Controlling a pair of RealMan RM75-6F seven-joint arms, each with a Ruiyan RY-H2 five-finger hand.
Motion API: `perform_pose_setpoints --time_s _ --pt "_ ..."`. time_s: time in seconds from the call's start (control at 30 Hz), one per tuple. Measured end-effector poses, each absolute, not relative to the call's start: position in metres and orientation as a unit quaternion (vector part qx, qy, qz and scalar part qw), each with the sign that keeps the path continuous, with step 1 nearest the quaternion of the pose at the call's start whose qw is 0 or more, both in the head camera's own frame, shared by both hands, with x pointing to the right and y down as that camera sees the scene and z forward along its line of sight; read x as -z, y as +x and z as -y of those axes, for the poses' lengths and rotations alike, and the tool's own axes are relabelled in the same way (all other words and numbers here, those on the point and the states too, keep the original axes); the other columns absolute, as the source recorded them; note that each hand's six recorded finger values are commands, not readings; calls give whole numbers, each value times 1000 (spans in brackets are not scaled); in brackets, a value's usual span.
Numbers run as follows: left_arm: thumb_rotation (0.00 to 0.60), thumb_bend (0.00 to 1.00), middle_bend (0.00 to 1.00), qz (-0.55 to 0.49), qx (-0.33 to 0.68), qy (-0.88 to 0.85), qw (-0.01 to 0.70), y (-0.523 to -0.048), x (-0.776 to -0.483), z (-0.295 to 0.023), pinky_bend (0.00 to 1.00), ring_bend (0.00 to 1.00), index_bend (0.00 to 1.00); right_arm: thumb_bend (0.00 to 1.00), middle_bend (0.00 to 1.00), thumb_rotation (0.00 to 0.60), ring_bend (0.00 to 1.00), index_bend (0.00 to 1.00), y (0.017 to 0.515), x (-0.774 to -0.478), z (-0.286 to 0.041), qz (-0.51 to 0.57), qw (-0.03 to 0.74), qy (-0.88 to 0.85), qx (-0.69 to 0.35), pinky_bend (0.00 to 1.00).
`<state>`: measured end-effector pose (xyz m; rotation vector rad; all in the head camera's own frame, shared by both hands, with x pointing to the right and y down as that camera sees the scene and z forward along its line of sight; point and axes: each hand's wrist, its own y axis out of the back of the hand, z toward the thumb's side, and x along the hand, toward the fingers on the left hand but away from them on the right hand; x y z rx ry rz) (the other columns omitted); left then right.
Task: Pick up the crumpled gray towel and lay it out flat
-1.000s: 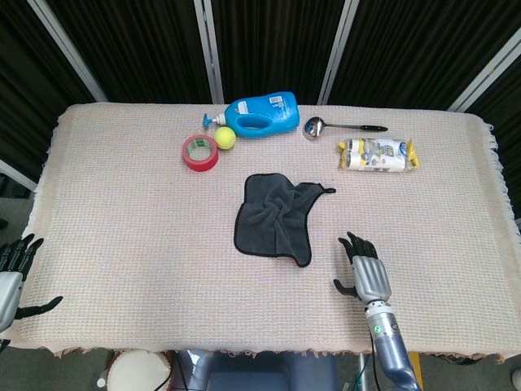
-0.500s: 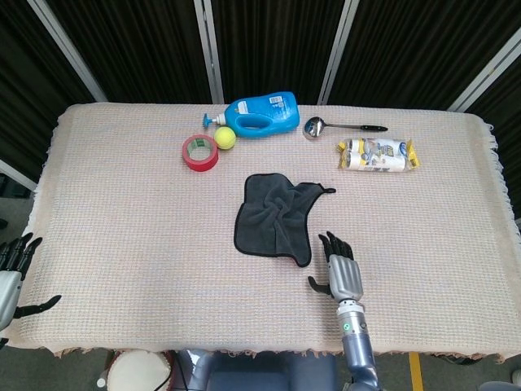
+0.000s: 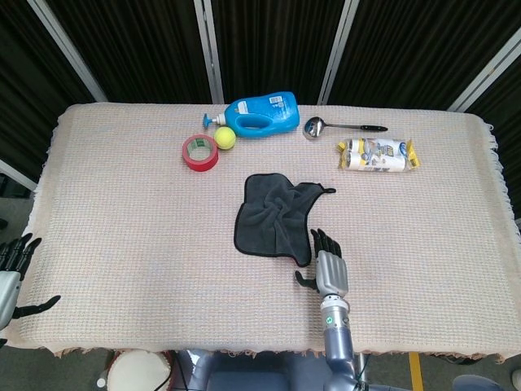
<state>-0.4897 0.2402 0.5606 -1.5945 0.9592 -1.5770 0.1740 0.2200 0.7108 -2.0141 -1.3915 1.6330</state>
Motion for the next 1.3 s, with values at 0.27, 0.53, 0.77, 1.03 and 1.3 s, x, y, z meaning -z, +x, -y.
perform_pose_setpoints --time_s 0.27,0.53,0.77,1.03,1.3 --pt "600 40 0 -370 607 -615 342 -490 -561 -240 9 0 0 312 0 600 0 0 169 -718 -220 483 84 -671 -557 36" --pt "600 40 0 -371 607 -614 341 -491 -560 -241 9 0 0 311 0 600 0 162 172 -726 -218 486 105 -661 -562 36" --pt "600 40 0 -372 607 -613 342 -492 -559 -241 9 0 0 311 7 600 0 213 178 -728 -213 503 130 -648 -556 36" --pt "600 40 0 -373 608 -612 342 -492 -559 -242 9 0 0 312 30 600 0 260 195 -724 -206 518 138 -633 -558 36" --pt "600 40 0 -372 609 -612 341 -490 -559 -242 9 0 0 312 120 600 0 439 203 -724 -207 524 122 -630 -561 36"
